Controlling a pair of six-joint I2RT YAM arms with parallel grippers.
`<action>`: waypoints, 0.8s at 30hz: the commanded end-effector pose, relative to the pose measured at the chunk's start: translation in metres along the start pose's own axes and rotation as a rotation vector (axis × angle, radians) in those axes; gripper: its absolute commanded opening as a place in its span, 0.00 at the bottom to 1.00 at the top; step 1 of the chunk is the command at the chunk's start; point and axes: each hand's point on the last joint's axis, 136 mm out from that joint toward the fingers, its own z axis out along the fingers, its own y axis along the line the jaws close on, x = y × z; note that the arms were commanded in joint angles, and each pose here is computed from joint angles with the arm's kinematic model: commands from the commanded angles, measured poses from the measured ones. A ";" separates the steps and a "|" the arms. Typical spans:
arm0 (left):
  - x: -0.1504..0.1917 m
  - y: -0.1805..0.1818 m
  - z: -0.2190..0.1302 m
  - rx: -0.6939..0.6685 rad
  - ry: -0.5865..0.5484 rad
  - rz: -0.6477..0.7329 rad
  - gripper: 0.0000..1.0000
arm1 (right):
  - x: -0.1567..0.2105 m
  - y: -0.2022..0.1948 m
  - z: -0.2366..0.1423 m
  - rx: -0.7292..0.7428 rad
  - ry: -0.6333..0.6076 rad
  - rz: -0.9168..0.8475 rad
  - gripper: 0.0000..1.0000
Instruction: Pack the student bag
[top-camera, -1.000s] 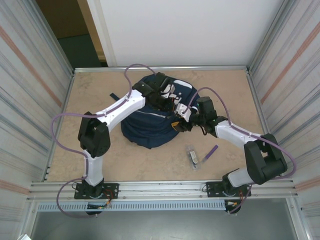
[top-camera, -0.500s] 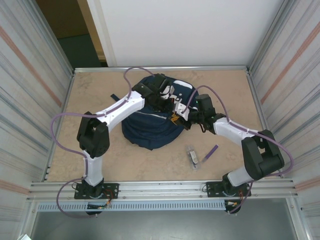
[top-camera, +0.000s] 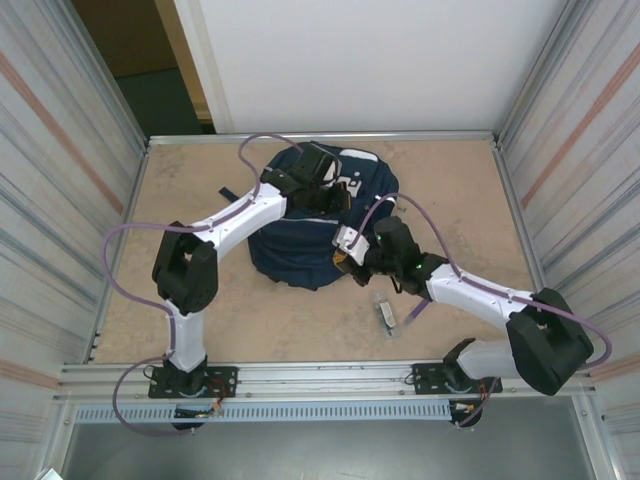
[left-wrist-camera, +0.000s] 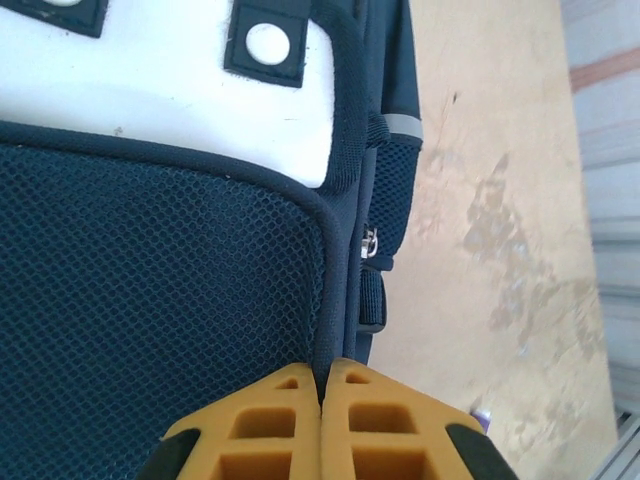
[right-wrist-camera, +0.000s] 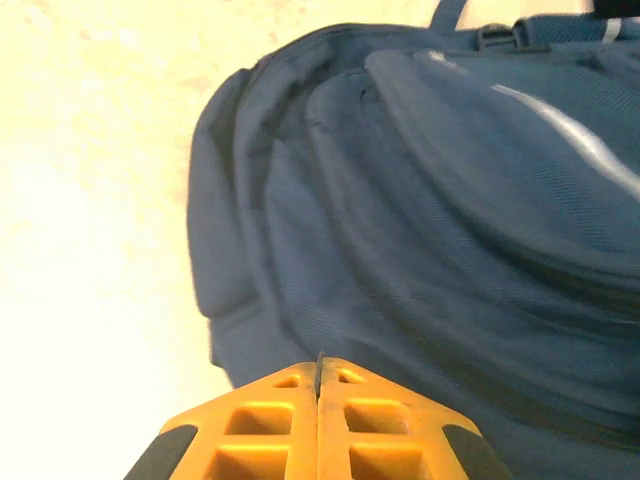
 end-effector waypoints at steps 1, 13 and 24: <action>-0.041 -0.024 0.001 0.105 -0.144 -0.042 0.00 | -0.010 0.000 0.012 0.058 -0.063 0.184 0.00; -0.027 -0.034 -0.008 0.125 -0.092 -0.020 0.00 | -0.028 -0.082 -0.082 0.243 -0.356 0.012 0.42; -0.020 -0.048 -0.010 0.178 -0.064 -0.023 0.00 | -0.002 -0.110 -0.024 0.125 -0.165 -0.164 0.52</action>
